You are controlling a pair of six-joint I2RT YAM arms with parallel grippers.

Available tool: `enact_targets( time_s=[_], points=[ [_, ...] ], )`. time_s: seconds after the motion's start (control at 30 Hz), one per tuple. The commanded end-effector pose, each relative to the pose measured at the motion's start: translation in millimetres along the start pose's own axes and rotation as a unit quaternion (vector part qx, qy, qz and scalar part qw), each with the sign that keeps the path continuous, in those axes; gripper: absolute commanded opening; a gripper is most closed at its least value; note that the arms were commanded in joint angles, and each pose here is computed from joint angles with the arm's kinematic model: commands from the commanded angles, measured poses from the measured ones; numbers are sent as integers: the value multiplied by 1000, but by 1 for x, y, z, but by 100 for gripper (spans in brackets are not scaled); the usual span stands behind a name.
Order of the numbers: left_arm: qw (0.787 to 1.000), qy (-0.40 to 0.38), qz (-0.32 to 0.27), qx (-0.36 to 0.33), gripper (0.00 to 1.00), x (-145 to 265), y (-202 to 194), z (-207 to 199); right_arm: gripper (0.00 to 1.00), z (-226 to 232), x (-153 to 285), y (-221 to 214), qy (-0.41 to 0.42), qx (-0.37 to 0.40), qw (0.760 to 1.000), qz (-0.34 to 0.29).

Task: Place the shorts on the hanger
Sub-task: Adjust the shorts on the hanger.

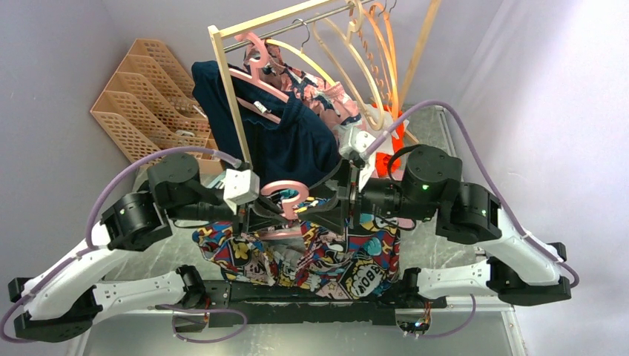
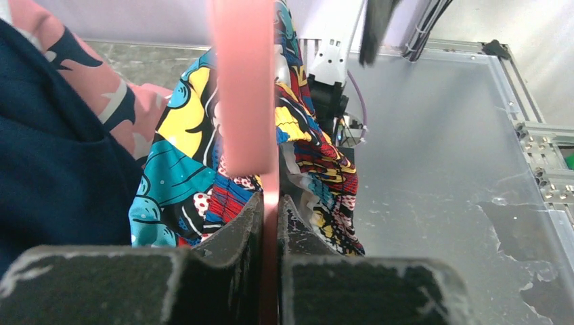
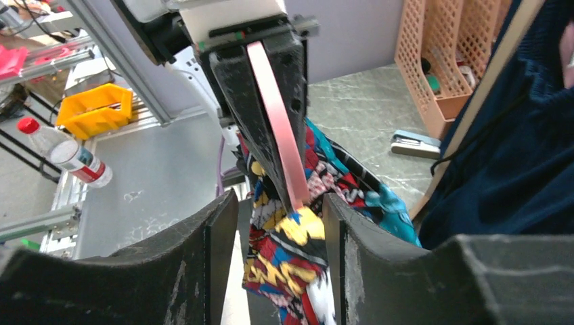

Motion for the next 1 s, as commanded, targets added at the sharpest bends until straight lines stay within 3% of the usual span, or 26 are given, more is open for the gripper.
enact_targets(
  time_s=[0.0, 0.2, 0.3, 0.57, 0.67, 0.97],
  points=[
    [998, 49, -41, -20, 7, 20, 17, 1, 53, -3, 25, 7, -34, -1, 999, -15],
    [996, 60, -62, -14, 7, 35, 22, -6, 53, -16, 30, -12, -77, -10, 997, 11],
    [996, 58, -67, -12, 7, 36, 24, -8, 48, -19, 27, -16, -85, -12, 996, 14],
    [995, 62, -75, -13, 7, 43, 29, -10, 9, -24, 33, -19, -104, -13, 994, 12],
    [995, 68, -77, -18, 7, 48, 31, -11, 0, -26, 39, -19, -118, -16, 993, 5],
    [993, 77, -90, -21, 7, 60, 34, -16, 0, -39, 58, -21, -182, -36, 983, -10]
  ],
)
Point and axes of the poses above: each gripper's point midway between its finger pads, its own x axis back along the fingers, its own z axis along the line the jaws close on, y = z × x, the point moved 6 cm from there along x, back along the fingers, and after that the axes turned 12 degrees about -x, right-handed, at the moved point
